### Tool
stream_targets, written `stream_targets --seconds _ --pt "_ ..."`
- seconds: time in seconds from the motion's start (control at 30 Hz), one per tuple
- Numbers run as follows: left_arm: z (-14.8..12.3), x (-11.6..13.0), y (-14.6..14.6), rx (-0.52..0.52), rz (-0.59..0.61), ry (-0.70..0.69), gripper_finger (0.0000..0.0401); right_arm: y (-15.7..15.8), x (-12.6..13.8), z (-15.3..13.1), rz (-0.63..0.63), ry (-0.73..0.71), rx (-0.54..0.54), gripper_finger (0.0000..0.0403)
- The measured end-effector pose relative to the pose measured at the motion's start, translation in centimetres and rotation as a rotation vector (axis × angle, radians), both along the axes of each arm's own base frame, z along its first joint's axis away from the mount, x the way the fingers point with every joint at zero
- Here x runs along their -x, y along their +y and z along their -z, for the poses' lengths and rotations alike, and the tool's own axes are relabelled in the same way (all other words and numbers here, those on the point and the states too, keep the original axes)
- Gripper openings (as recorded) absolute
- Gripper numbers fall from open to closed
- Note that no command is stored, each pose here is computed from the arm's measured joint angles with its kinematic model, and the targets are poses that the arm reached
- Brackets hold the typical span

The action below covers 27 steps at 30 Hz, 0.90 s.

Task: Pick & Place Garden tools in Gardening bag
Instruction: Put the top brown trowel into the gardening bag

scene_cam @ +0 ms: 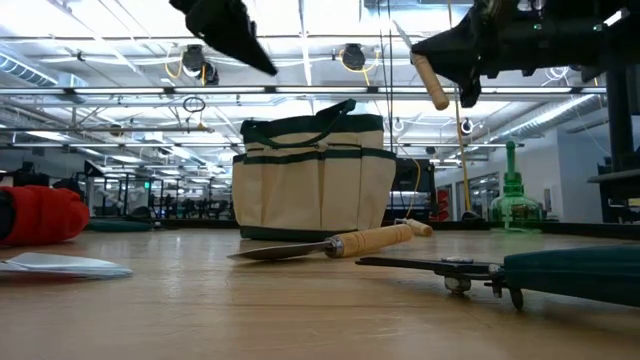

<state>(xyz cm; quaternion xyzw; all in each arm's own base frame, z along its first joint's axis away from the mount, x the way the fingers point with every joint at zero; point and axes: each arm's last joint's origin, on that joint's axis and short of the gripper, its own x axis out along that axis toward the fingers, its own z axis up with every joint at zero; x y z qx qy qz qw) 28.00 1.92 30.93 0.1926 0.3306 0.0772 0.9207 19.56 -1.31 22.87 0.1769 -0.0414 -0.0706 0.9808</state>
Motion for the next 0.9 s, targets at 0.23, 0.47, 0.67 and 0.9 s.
stream_targets --seconds 0.23,0.47,0.67,0.9 --pt "-0.9 -1.0 0.0 -0.203 0.144 -0.067 0.0113 -0.4 -0.9 0.7 -0.039 -0.018 -0.148 0.0066" --pt "-0.8 -3.1 -0.4 -0.417 0.429 -0.155 0.0113 -0.7 -1.7 1.2 -0.091 -0.046 -0.283 0.0065" --pt "-0.3 -5.2 -1.2 -0.651 0.555 -0.213 0.0113 -0.9 -2.2 2.2 -0.099 -0.016 -0.440 0.0066" --pt "2.4 -7.8 -1.5 -0.832 0.636 -0.179 0.0113 -0.8 -2.3 2.3 -0.121 -0.015 -0.492 0.0066"
